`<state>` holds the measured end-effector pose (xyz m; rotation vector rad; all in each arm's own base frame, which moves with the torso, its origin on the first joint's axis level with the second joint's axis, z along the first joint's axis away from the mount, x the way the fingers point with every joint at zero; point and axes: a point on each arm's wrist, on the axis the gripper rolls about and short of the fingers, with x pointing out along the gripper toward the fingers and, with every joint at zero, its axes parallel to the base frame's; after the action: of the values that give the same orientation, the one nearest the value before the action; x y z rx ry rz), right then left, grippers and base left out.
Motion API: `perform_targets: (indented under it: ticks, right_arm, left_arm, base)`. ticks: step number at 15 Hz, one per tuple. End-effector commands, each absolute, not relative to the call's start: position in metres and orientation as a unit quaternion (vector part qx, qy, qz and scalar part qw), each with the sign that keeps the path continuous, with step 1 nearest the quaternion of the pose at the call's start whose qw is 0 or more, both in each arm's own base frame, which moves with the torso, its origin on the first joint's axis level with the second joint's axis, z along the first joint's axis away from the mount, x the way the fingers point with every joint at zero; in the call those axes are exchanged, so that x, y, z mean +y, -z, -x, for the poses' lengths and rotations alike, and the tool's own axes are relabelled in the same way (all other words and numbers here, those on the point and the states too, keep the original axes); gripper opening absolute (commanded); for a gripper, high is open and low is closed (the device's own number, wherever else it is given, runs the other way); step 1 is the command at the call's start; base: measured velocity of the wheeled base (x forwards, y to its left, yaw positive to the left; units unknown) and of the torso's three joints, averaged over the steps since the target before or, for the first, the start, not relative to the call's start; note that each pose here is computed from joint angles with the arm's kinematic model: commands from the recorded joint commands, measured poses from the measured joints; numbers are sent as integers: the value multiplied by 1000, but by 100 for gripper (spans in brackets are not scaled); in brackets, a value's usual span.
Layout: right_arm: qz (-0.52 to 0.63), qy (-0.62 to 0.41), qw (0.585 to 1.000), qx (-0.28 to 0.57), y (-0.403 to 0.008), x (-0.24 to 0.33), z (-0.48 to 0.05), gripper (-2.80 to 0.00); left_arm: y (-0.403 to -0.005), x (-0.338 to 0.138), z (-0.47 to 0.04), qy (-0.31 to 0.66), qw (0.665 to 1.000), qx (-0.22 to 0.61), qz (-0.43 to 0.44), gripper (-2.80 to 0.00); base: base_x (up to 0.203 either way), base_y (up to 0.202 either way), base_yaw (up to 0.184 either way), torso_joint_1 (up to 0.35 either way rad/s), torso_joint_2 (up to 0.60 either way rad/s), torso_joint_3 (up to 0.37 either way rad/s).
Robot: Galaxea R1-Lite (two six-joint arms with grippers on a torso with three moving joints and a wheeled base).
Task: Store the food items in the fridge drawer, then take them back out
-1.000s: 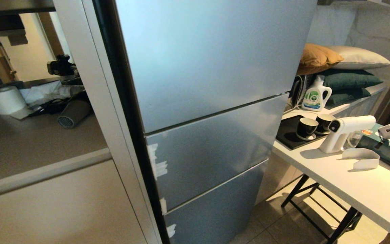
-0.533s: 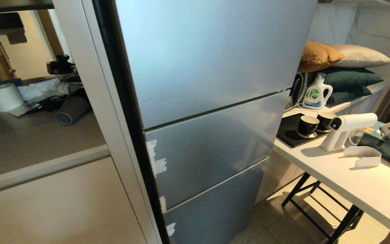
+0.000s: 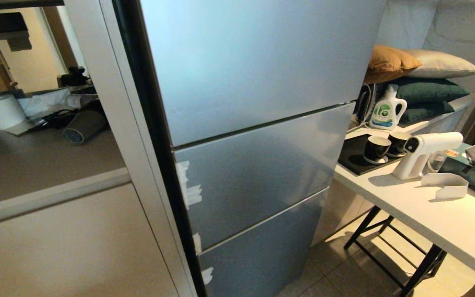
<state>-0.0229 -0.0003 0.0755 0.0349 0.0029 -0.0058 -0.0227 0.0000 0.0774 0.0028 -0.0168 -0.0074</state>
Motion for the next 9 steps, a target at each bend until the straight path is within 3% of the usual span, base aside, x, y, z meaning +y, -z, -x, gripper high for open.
perform_targets:
  ticks: [1, 9]
  right_arm:
    - [-18, 2, 1000, 2, -75, 0, 23, -280]
    - [-18, 3, 1000, 2, -75, 0, 23, -280]
  left_arm:
    - [-75, 0, 22, 4, 1000, -4, -2, -280]
    - [-75, 0, 22, 4, 1000, -4, -2, -280]
  base:
    - [0, 0, 0, -133, 310, 174]
    - [0, 0, 0, -137, 319, 185]
